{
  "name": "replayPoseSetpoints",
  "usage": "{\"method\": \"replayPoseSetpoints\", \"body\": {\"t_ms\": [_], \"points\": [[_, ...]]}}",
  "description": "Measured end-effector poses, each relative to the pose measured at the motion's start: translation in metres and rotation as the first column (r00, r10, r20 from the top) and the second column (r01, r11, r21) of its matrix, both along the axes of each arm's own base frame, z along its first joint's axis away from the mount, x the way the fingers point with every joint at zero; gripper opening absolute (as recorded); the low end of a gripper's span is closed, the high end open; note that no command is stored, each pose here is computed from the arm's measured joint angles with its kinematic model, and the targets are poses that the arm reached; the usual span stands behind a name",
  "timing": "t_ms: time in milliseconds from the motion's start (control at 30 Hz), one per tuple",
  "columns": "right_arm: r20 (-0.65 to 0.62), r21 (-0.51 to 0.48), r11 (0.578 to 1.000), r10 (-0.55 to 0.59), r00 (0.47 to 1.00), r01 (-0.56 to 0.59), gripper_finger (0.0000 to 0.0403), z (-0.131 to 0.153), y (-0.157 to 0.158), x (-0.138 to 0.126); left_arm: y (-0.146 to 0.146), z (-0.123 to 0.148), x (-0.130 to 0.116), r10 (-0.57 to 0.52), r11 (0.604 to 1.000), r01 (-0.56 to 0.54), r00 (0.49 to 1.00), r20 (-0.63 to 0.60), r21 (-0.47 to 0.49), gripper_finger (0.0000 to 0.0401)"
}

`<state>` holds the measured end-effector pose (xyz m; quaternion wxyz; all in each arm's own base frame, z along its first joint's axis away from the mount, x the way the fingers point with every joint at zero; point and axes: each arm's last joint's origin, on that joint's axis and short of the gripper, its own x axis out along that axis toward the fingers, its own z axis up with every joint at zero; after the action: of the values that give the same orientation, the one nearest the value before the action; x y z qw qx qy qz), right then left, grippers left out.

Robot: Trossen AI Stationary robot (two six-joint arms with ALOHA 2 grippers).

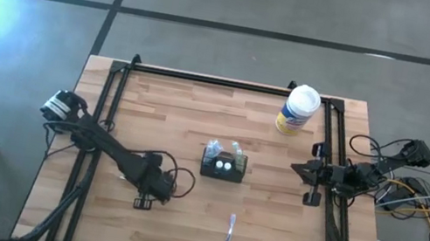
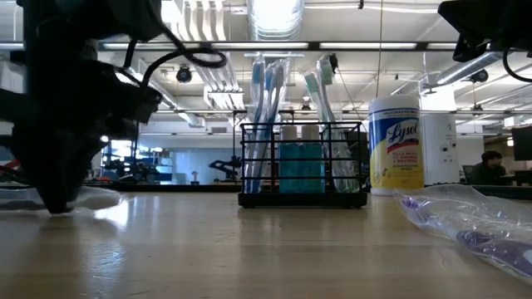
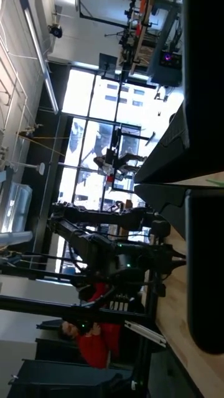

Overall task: Pick & Place toothbrushing station
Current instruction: Put the purple toothbrush into the wire organizer

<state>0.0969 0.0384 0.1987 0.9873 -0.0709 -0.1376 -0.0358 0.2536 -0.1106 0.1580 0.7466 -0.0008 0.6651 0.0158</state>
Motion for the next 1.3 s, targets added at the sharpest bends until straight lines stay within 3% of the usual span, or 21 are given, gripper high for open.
{"method": "replayPoseSetpoints", "body": {"t_ms": [167,267,400,533,667,800,967,1133,1300], "points": [[0.0,0.0,1.0,0.0,1.0,0.0,0.0008,0.0,0.0,0.0,-0.002,0.033,0.006,-0.056,0.997,0.063,0.984,0.172,-0.035,0.0012],[0.0,0.0,1.0,0.0,1.0,0.0,0.0008,0.0,0.0,0.0,-0.003,0.059,0.009,-0.092,0.992,0.116,0.939,0.332,-0.053,0.0008],[0.0,0.0,1.0,0.0,1.0,0.0,0.0008,0.0,0.0,0.0,-0.002,0.099,0.007,-0.13,0.977,0.203,0.81,0.572,-0.065,0.0016],[0.0,0.0,1.0,0.001,1.0,-0.001,0.0008,0.0,0.0,0.0,0.001,0.135,0.001,-0.145,0.961,0.271,0.64,0.754,-0.045,0.0015],[0.0,0.0,1.0,0.0,1.0,0.0,0.0008,0.0,0.0,0.0,0.006,0.162,-0.011,-0.159,0.956,0.292,0.504,0.849,0.005,0.0011],[0.0,-0.002,1.0,0.0,1.0,0.0,0.0008,0.0,0.0,0.0,0.016,0.183,-0.032,-0.181,0.962,0.263,0.409,0.894,0.074,0.0013],[-0.001,-0.003,1.0,0.0,1.0,0.0,0.0008,0.0,0.0,0.0,0.032,0.187,-0.063,-0.172,0.974,0.2,0.342,0.924,0.107,0.0013],[-0.001,-0.004,1.0,0.0,1.0,0.0,0.0008,0.0,0.0,0.0,0.046,0.17,-0.09,-0.153,0.982,0.149,0.281,0.947,0.115,0.0012],[-0.001,-0.008,1.0,-0.001,1.0,0.001,0.0008,0.0,0.0,0.0,0.056,0.143,-0.112,-0.133,0.984,0.135,0.118,0.984,0.116,0.0012]]}}
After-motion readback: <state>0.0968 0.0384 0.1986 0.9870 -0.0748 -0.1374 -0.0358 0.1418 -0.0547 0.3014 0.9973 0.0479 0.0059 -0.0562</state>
